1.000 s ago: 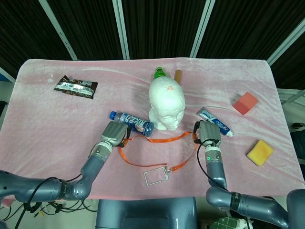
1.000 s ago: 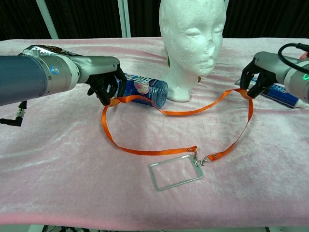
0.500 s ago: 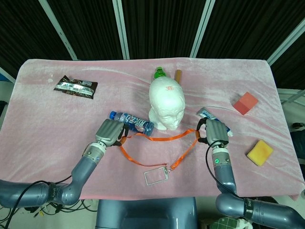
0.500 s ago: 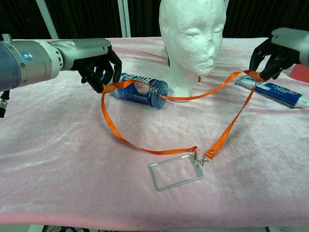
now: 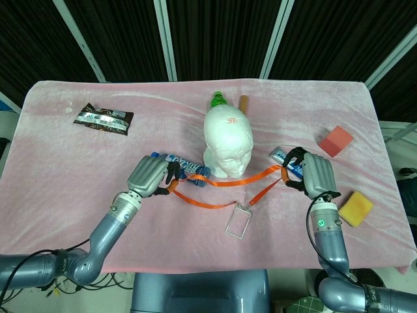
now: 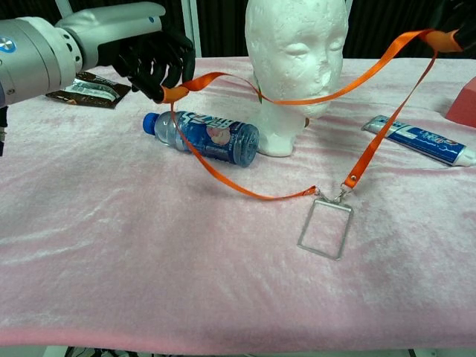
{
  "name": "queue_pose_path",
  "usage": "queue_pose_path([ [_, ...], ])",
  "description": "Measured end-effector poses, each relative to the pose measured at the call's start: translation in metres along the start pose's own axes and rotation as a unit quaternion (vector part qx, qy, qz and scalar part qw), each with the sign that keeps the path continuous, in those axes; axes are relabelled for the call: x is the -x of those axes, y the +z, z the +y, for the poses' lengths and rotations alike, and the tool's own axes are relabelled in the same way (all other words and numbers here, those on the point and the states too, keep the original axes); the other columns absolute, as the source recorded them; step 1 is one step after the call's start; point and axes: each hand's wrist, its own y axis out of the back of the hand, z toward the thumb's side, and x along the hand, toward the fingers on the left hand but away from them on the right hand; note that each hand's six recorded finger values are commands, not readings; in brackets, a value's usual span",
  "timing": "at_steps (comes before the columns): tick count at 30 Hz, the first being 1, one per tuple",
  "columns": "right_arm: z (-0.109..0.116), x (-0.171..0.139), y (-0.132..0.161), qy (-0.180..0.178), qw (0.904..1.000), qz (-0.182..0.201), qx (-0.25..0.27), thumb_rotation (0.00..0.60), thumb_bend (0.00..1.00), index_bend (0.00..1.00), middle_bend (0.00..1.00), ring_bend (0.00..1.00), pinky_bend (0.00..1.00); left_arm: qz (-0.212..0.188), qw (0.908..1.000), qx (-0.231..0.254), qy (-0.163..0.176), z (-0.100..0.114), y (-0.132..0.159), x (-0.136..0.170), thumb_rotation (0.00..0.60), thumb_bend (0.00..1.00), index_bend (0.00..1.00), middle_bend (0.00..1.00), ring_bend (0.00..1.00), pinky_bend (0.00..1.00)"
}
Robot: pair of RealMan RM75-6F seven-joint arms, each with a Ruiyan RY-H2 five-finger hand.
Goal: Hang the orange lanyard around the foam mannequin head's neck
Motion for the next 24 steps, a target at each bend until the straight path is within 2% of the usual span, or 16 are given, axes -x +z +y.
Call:
queue_pose_path([
  [10,0.037,0.006,0.006,-0.031,0.9992,0.006,0.024,0.6,0.6,0.93,0.39,0.45,0.43,-0.025,0.9985,0.034,0.035,0.021,0.013,-0.008,0.6,0.47,0.65,0.71,0.65,0.69],
  [24,0.064,0.03,0.018,-0.03,0.998,0.006,0.055,0.6,0.61,0.93,0.39,0.45,0.43,-0.033,0.9931,0.085,0.074,0.044,0.021,-0.027,0.6,0.46,0.63,0.71,0.65,0.69],
])
